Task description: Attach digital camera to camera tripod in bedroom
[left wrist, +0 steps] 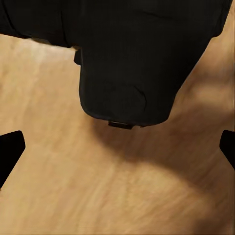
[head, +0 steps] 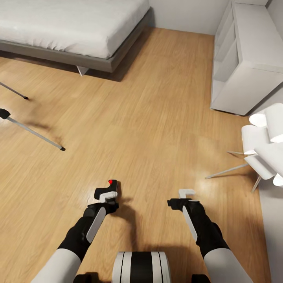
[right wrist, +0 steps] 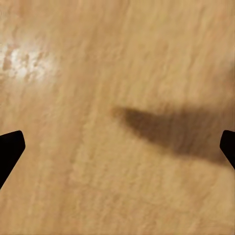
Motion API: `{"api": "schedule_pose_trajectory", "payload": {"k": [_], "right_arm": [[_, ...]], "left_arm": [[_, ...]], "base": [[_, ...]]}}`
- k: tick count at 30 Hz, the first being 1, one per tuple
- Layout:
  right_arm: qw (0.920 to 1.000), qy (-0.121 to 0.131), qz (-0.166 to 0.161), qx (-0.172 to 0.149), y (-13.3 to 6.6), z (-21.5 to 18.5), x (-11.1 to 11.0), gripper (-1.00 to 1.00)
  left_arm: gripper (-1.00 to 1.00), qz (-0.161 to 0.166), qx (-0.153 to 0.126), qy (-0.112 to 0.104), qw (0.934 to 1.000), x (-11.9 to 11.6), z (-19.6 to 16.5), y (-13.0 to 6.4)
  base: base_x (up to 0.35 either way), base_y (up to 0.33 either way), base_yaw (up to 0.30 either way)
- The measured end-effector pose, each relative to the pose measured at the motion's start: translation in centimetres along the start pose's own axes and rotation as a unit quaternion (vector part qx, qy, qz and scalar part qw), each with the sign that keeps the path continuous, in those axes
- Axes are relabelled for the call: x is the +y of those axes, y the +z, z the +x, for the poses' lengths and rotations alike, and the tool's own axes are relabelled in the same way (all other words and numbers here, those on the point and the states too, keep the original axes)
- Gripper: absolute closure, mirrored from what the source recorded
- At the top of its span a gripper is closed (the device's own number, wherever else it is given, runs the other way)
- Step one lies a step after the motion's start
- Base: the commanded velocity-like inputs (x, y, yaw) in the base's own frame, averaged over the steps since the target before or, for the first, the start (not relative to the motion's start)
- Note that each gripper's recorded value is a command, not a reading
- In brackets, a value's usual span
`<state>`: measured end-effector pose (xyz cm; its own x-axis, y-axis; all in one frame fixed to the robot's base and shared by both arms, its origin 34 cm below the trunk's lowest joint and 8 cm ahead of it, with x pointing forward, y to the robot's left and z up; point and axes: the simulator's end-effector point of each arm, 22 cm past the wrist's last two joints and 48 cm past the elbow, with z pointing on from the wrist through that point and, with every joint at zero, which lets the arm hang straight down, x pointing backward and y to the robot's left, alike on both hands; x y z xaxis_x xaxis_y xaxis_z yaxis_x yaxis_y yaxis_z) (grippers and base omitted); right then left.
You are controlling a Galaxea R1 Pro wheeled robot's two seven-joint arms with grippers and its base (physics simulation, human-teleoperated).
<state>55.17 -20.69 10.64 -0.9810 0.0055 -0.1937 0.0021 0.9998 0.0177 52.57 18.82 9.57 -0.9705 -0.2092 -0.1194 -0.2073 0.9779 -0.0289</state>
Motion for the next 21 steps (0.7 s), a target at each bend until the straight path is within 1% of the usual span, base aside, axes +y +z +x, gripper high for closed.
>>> {"api": "schedule_pose_trajectory", "payload": {"k": [6, 21], "right_arm": [[1.0000, -0.002, 0.001, 0.005, 0.37, 0.71, -0.07, -1.00], [1.0000, -0.003, 0.001, 0.008, 0.50, 0.99, -0.08, -1.00]], "left_arm": [[-1.00, 0.003, -0.009, -0.001, 1.0000, -0.22, -0.78, -0.33], [-1.00, 0.003, -0.013, 0.002, 0.9999, -0.26, -1.05, -0.44]], "base": [[0.000, 0.000, 0.000], [0.000, 0.000, 0.000]]}}
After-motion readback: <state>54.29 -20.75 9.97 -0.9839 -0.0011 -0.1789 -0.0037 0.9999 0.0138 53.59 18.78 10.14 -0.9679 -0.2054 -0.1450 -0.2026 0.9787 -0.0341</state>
